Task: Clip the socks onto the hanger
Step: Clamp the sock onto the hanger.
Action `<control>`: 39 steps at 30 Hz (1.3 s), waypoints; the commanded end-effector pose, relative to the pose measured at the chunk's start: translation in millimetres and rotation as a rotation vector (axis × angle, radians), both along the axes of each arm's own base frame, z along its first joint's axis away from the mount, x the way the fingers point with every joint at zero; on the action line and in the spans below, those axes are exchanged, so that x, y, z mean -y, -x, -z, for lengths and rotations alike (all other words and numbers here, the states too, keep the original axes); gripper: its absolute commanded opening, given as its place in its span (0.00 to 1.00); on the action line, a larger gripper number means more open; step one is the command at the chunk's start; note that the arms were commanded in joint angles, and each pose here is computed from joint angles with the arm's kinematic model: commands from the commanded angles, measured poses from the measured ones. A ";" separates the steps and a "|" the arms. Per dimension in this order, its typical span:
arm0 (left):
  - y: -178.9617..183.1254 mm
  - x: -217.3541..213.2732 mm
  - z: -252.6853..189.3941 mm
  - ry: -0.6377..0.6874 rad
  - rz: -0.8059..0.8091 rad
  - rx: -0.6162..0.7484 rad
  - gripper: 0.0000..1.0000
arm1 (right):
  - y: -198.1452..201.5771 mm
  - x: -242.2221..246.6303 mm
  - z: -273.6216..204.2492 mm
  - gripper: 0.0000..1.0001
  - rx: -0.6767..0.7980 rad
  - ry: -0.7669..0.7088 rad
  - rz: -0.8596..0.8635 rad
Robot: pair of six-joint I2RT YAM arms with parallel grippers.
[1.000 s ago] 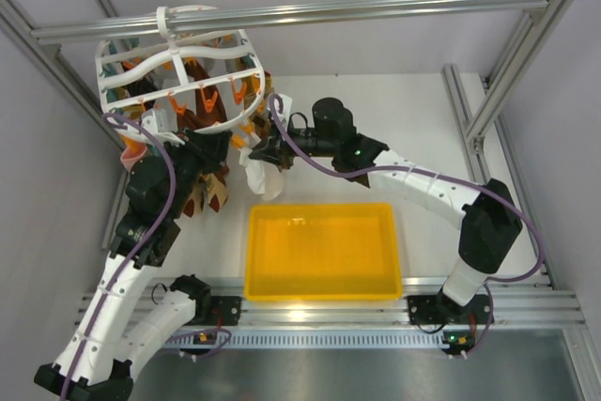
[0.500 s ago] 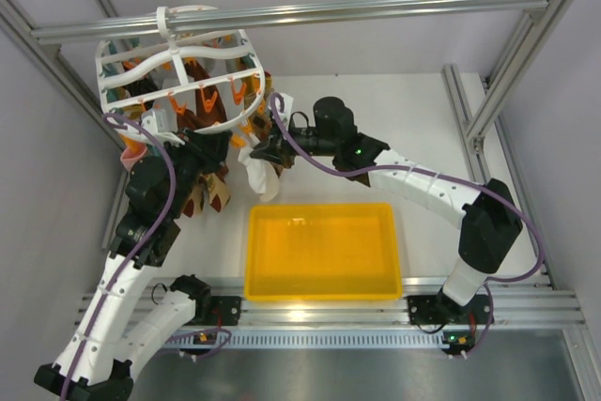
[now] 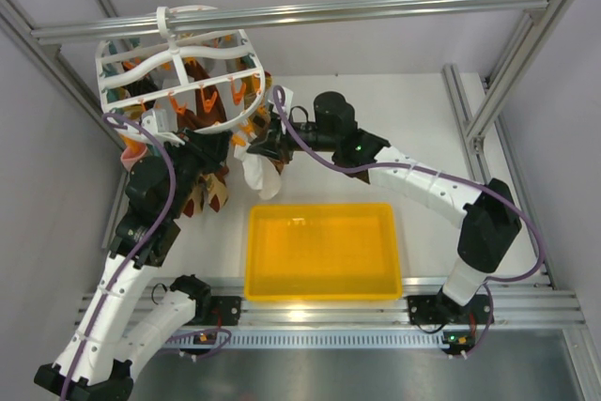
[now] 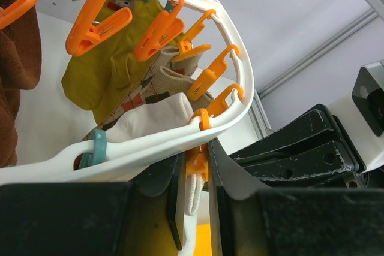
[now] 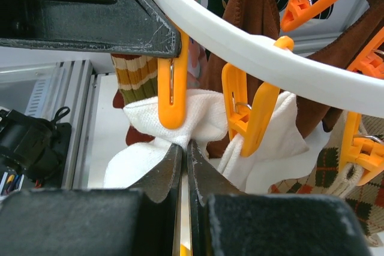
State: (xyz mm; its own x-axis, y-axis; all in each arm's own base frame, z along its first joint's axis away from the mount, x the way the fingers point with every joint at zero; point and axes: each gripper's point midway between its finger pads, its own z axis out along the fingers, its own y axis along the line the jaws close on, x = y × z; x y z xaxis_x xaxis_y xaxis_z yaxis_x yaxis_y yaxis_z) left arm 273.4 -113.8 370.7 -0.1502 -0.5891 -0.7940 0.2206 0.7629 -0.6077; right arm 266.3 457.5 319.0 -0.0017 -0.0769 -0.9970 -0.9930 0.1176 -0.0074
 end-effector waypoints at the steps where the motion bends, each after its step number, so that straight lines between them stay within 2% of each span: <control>1: -4.6 -1.6 -2.4 0.004 -0.011 0.023 0.00 | 1.5 -5.5 -40.3 0.00 0.058 -0.089 -0.022; 8: -4.7 -1.3 0.0 0.009 -0.010 0.013 0.00 | 2.6 -11.2 -47.9 0.00 0.063 -0.105 -0.031; 14: -4.1 -2.1 1.4 0.008 -0.013 0.009 0.09 | 3.3 -12.6 -53.4 0.00 0.062 -0.120 -0.034; 15: -3.5 -2.6 1.3 0.008 -0.015 0.009 0.12 | 3.7 -12.3 -54.5 0.00 0.062 -0.121 -0.034; 16: -3.4 -2.5 1.4 0.006 -0.014 0.009 0.21 | 3.6 -12.2 -54.2 0.00 0.062 -0.120 -0.034; 19: -0.9 -3.3 -1.0 0.002 -0.012 0.018 0.34 | 3.2 -12.2 -50.4 0.00 0.063 -0.107 -0.034; 20: -0.4 -3.3 -1.4 0.001 -0.011 0.020 0.42 | 3.2 -12.1 -49.0 0.00 0.063 -0.103 -0.034; 23: 4.0 -2.5 -5.5 -0.007 0.004 0.038 0.52 | 0.4 -11.2 -46.3 0.00 0.067 -0.094 -0.027; 34: 28.5 0.0 1.1 -0.063 0.075 0.062 0.71 | -12.3 -6.2 -44.9 0.00 0.043 -0.081 0.009; 37: 39.5 8.5 10.5 -0.084 0.146 0.074 0.85 | -22.6 0.6 -42.9 0.00 0.017 -0.076 0.042; 39: 45.4 12.2 17.2 -0.104 0.181 0.080 0.89 | -31.5 7.2 -43.5 0.00 0.010 -0.076 0.067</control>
State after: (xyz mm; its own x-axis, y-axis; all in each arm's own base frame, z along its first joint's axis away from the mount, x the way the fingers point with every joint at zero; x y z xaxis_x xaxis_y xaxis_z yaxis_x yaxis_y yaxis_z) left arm 237.5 -116.2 361.1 -0.1578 -0.5235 -0.8373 0.3317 0.7705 -0.5443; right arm 279.6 459.9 333.7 -0.0149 -0.0547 -0.9984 -0.9906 0.1365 0.0073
